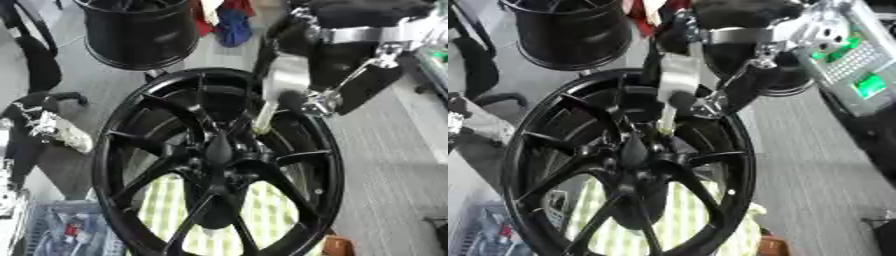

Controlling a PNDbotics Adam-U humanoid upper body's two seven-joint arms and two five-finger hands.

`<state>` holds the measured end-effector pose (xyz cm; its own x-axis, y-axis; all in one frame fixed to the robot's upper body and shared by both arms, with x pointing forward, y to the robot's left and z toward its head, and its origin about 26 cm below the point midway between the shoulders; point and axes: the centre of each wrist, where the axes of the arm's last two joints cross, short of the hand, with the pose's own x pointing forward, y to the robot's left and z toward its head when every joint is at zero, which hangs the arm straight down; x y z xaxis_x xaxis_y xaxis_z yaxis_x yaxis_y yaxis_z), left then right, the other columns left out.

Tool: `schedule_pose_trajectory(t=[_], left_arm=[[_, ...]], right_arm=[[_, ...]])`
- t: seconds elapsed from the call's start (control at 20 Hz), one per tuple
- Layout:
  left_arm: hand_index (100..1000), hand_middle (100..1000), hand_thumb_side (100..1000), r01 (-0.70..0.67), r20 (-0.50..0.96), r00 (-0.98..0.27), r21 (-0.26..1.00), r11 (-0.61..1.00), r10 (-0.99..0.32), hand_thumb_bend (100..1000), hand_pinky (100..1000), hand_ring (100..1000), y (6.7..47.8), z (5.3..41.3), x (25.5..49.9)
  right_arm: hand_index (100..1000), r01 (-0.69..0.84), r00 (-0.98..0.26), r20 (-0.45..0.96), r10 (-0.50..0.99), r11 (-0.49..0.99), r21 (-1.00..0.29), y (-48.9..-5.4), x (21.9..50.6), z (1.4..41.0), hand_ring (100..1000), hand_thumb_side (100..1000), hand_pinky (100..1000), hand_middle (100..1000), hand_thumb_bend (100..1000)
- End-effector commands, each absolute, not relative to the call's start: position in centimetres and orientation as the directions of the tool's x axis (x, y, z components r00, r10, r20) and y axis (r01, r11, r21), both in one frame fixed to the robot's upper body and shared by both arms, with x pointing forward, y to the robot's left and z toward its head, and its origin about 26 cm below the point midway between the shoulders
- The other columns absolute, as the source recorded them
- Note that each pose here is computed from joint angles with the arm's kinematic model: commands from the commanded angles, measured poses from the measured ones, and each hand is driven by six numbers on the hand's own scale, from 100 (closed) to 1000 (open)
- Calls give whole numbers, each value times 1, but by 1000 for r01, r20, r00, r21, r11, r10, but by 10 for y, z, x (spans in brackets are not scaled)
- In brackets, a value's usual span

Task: Pull the pin out of the wheel hub.

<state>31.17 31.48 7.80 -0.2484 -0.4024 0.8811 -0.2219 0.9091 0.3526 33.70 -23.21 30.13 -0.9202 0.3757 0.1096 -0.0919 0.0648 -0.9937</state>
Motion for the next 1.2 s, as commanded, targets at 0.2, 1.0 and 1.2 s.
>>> schedule_pose_trajectory(t=[0.2,1.0,1.2], left_arm=[[799,695,631,-254,863,-271,362,897,-425,281,550,690,321,89,313],[799,696,631,-274,866,-276,346,897,-418,280,549,693,321,91,313],[799,697,631,-277,867,-278,340,898,-414,281,549,694,321,92,313]], right_arm=[[763,45,-705,130,697,227,-973,-338,312,293,515,100,537,626,100],[1000,147,112,468,877,451,-880,-463,234,94,917,331,934,977,196],[1000,255,128,541,831,499,-828,-462,233,81,954,412,977,1000,289]])
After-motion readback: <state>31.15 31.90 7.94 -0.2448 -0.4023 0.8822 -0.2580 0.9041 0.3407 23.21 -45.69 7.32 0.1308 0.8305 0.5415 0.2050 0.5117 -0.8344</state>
